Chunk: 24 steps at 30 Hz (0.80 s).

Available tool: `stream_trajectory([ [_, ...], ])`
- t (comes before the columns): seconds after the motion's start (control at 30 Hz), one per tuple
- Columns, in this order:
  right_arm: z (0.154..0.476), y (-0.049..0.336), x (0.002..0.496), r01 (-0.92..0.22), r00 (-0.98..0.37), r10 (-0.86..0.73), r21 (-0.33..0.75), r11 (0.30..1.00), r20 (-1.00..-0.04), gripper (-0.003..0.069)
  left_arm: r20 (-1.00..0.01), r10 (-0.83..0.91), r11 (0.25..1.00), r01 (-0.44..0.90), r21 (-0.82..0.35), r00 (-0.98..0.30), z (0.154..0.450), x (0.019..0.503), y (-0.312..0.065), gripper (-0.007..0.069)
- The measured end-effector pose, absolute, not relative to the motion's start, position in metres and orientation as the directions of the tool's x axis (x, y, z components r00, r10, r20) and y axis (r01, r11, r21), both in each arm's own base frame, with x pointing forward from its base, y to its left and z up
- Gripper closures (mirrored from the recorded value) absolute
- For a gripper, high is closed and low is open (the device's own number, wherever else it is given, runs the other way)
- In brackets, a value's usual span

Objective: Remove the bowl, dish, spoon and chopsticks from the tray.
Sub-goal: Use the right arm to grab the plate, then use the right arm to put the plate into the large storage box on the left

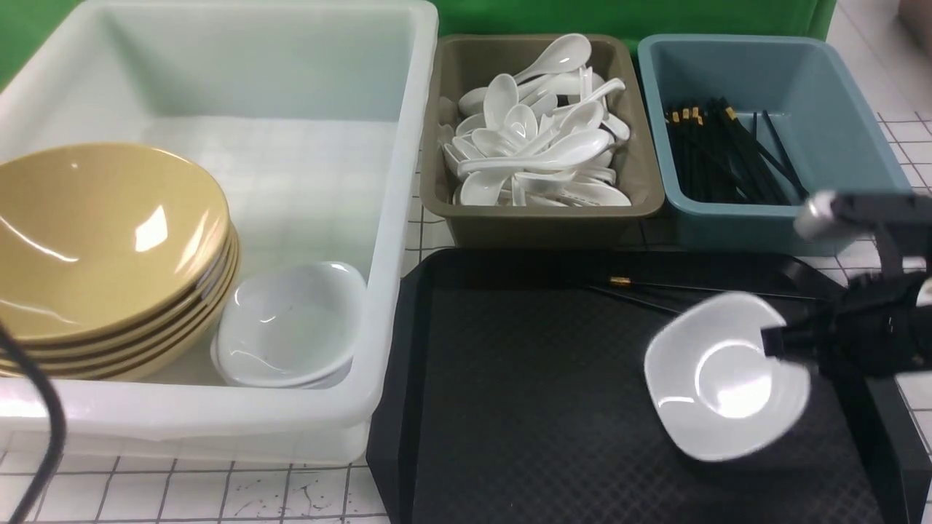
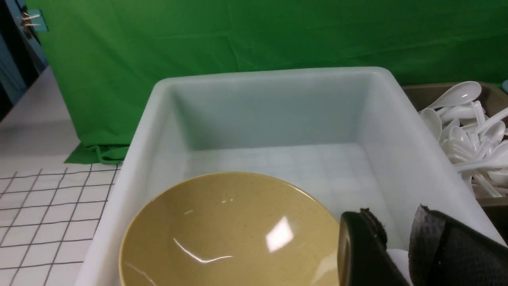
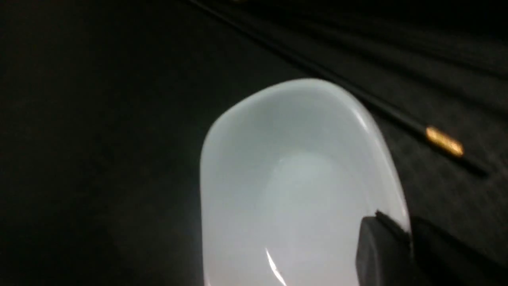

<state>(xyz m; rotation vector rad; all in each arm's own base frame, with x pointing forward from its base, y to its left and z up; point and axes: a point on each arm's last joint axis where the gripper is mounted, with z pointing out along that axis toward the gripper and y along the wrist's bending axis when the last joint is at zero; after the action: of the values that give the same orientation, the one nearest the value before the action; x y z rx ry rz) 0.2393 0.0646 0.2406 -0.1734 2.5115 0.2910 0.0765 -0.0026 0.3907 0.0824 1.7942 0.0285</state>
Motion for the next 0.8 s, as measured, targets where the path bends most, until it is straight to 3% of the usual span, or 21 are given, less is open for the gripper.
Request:
stream_trajectory([
  [0.17, 0.333, 0.129, 0.235, -0.475, -0.595, -0.184, 0.156, 0.866, -0.783, 0.0576, -0.977, 0.08, 0.997, 0.036, 0.075, -0.196, 0.392, 0.062, -0.003, 0.0482],
  [0.2, 0.336, 0.133, 0.235, -0.485, -0.586, -0.187, 0.156, 0.86, -0.788, 0.0576, -0.977, 0.08, 0.997, 0.036, 0.075, -0.196, 0.392, 0.062, -0.003, 0.0482],
  [0.27, 0.36, 0.181, 0.233, -0.613, -0.492, -0.225, 0.152, 0.775, -0.841, 0.0576, -0.976, 0.08, 0.997, 0.036, 0.074, -0.201, 0.389, 0.062, -0.003, 0.0482],
  [0.33, 0.367, 0.208, 0.237, -0.66, -0.453, -0.23, 0.151, 0.736, -0.862, 0.0576, -0.974, 0.08, 0.997, 0.037, 0.073, -0.212, 0.385, 0.064, -0.003, 0.0482],
  [0.4, 0.359, 0.254, 0.252, -0.71, -0.444, -0.27, 0.152, 0.687, -0.854, 0.0576, -0.97, 0.079, 0.997, 0.039, 0.072, -0.232, 0.38, 0.066, -0.003, 0.0482],
  [0.53, 0.347, 0.302, 0.282, -0.73, -0.481, -0.327, 0.164, 0.664, -0.814, 0.0576, -0.958, 0.08, 0.997, 0.044, 0.07, -0.274, 0.373, 0.066, -0.003, 0.0482],
  [0.63, 0.325, 0.326, 0.311, -0.681, -0.57, -0.392, 0.148, 0.718, -0.722, 0.0576, -0.948, 0.08, 0.996, 0.049, 0.069, -0.307, 0.369, 0.066, -0.003, 0.0482],
  [0.8, 0.316, 0.344, 0.334, -0.592, -0.669, -0.376, 0.154, 0.791, -0.642, 0.0568, -0.945, 0.08, 0.996, 0.05, 0.068, -0.316, 0.368, 0.065, -0.003, 0.0482],
])
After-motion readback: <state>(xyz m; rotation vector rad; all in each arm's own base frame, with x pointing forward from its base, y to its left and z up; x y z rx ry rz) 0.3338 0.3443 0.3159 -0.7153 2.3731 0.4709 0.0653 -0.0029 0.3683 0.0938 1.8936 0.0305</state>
